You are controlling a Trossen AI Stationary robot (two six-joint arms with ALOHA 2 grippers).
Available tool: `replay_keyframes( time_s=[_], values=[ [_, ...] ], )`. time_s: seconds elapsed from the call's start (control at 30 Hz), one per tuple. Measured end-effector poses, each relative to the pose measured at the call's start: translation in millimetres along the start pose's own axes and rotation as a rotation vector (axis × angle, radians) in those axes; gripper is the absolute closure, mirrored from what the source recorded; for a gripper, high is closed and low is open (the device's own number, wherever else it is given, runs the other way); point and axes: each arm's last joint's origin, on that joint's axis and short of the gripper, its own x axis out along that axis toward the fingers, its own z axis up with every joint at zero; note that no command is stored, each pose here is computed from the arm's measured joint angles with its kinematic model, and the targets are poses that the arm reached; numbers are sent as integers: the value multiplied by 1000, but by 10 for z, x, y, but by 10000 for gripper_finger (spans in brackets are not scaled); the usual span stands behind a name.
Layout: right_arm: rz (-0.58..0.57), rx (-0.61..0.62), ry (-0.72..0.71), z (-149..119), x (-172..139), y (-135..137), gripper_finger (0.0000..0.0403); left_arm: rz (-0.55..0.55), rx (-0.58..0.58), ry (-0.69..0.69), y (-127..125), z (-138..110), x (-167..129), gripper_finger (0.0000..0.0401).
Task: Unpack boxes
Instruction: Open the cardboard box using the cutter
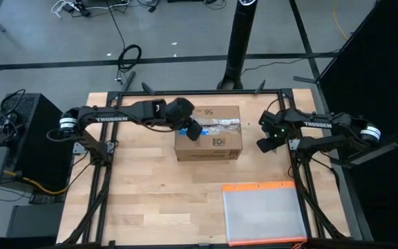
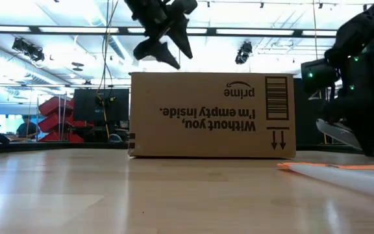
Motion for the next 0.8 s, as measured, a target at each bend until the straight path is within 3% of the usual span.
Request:
replay_keyframes(
  time_s=[0.57, 0.7, 0.8],
  values=[
    [17, -49, 44, 21, -310, 95, 302, -48, 574, 178, -48, 267, -730, 188],
    [50, -151, -64, 104, -631, 260, 301, -1, 697, 241, 18, 149, -553, 188],
    [74, -231, -182, 158, -855, 410, 300, 43, 720, 247, 89, 81, -333, 188]
  ],
)
